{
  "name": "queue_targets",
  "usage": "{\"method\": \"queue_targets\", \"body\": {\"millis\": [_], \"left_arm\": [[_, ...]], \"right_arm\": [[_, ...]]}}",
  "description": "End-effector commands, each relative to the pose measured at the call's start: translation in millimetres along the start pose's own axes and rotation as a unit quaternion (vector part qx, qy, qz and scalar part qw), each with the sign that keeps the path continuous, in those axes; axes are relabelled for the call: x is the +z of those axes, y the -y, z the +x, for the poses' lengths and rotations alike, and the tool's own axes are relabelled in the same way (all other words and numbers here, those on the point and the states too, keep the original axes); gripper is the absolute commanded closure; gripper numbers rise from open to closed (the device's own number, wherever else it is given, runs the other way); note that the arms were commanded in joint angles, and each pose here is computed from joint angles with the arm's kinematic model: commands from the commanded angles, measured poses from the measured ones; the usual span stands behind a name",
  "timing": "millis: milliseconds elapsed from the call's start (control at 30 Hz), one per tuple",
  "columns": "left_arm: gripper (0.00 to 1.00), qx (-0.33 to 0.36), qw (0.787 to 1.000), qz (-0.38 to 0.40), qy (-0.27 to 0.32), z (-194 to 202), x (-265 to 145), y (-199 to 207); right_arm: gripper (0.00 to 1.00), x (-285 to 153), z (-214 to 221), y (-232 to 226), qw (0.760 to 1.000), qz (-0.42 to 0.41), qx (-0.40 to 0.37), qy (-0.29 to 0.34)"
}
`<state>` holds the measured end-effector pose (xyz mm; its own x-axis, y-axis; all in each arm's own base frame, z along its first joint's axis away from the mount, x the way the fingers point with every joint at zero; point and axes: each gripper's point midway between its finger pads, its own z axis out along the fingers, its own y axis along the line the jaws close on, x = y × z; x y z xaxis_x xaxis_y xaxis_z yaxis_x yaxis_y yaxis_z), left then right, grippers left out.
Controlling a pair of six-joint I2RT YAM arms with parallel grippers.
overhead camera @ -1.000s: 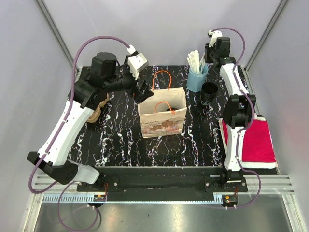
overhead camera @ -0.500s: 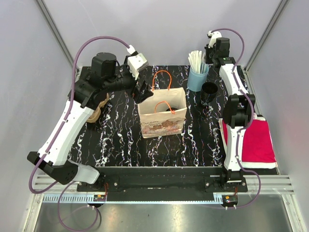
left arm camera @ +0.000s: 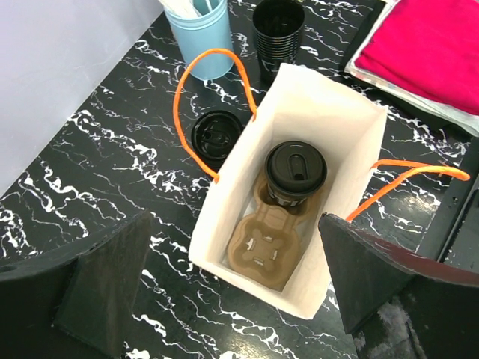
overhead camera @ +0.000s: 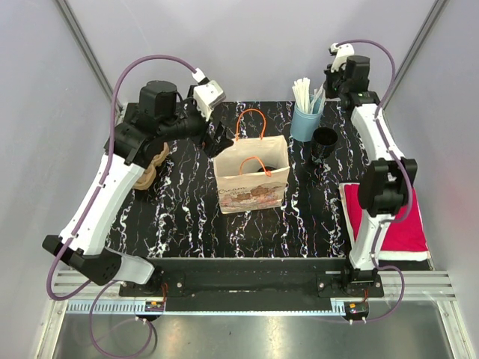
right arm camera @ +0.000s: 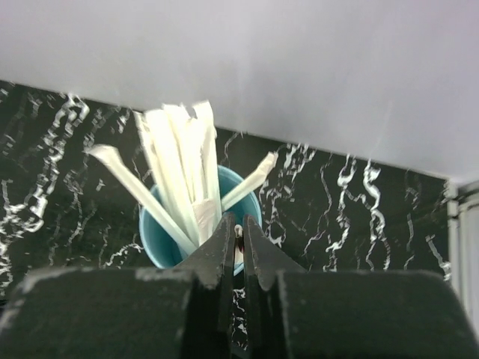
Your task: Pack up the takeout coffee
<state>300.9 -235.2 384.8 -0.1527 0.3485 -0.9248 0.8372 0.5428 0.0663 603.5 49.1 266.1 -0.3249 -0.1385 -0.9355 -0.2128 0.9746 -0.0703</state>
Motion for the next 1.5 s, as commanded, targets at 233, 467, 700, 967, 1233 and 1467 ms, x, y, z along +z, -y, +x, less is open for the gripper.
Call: {"method": "queue_targets", "body": {"millis": [233, 467, 700, 967, 1233, 1467], "left_arm": [[0.01, -0.036, 0.996, -0.082, 0.012, -2.7, -13.9, -47.7], [0.01, -0.079, 0.992, -0.098, -0.003, 21.2, -17.2, -70.6], [0.01, -0.107, 0.985, -0.136, -0.023, 55.0, -32.7, -102.3], [0.01, -0.164, 0.974, -0.147, -0.057, 124.6, -51.1, -125.5], [0.01, -0.192, 0.967, -0.155, -0.06, 160.7, -71.9, -130.4], [0.01, -0.201, 0.965, -0.16, -0.048, 172.1, -75.9, -127.9]], "right_arm": [[0.92, -109.1, -104.0, -19.4, 0.989, -0.024, -0.059, 0.134], [0.94, -181.1, -146.7, -36.8, 0.976, -0.023, -0.112, 0.188], [0.96, -245.7, -170.9, -72.1, 0.965, -0.061, -0.142, 0.211], [0.96, -318.7, -190.7, -141.2, 0.943, -0.168, -0.163, 0.236], [0.95, -355.5, -187.0, -213.2, 0.918, -0.253, -0.197, 0.234], [0.95, -353.3, -151.0, -272.9, 0.905, -0.284, -0.257, 0.183]]}}
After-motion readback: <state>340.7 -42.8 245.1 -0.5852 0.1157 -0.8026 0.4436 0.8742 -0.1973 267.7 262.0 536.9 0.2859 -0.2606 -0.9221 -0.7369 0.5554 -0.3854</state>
